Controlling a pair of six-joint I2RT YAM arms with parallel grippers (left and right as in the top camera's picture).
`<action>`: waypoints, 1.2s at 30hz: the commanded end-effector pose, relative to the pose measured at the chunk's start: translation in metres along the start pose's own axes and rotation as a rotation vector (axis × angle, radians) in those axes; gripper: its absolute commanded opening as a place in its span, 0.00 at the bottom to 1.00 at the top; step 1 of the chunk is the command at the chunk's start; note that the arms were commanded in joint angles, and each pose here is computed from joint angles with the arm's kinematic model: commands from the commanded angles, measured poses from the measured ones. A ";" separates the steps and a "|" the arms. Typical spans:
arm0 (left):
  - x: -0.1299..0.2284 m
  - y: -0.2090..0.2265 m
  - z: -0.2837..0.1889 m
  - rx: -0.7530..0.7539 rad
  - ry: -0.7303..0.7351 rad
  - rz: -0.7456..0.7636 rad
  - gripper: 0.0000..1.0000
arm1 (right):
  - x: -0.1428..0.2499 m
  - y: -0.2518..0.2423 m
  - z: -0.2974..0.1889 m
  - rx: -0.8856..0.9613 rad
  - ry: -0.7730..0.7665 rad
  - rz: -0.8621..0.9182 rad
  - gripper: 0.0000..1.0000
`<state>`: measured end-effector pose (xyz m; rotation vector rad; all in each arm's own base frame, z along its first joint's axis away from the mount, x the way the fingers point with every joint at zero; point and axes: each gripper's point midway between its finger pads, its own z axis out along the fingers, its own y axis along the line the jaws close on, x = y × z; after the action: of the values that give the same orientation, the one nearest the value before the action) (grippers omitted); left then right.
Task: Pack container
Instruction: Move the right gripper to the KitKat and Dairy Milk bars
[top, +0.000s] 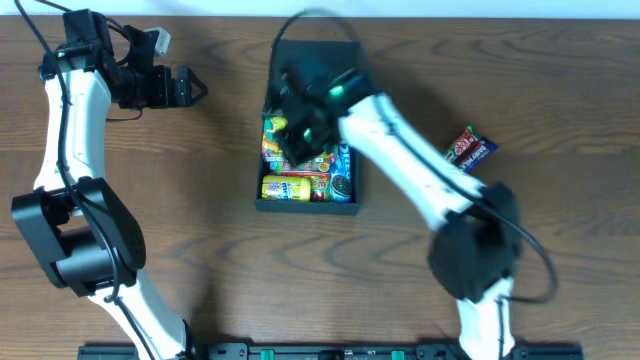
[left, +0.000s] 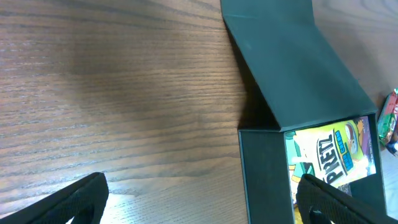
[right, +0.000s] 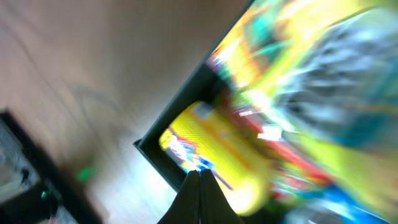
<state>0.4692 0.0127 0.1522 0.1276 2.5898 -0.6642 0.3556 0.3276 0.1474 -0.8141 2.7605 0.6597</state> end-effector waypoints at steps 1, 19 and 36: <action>-0.010 -0.005 -0.013 -0.009 -0.034 0.016 0.98 | -0.030 -0.042 -0.101 0.248 -0.243 0.010 0.02; -0.009 -0.005 -0.013 -0.007 -0.030 -0.011 0.98 | 0.109 -0.279 -0.150 0.598 -0.120 1.022 0.33; -0.002 -0.038 0.005 0.031 0.024 0.114 0.97 | 0.176 -0.312 -0.078 0.616 -0.078 1.308 0.25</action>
<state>0.4634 -0.0111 0.1501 0.1921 2.6169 -0.6924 0.3802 -0.0238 0.0571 1.1080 2.8286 -0.0716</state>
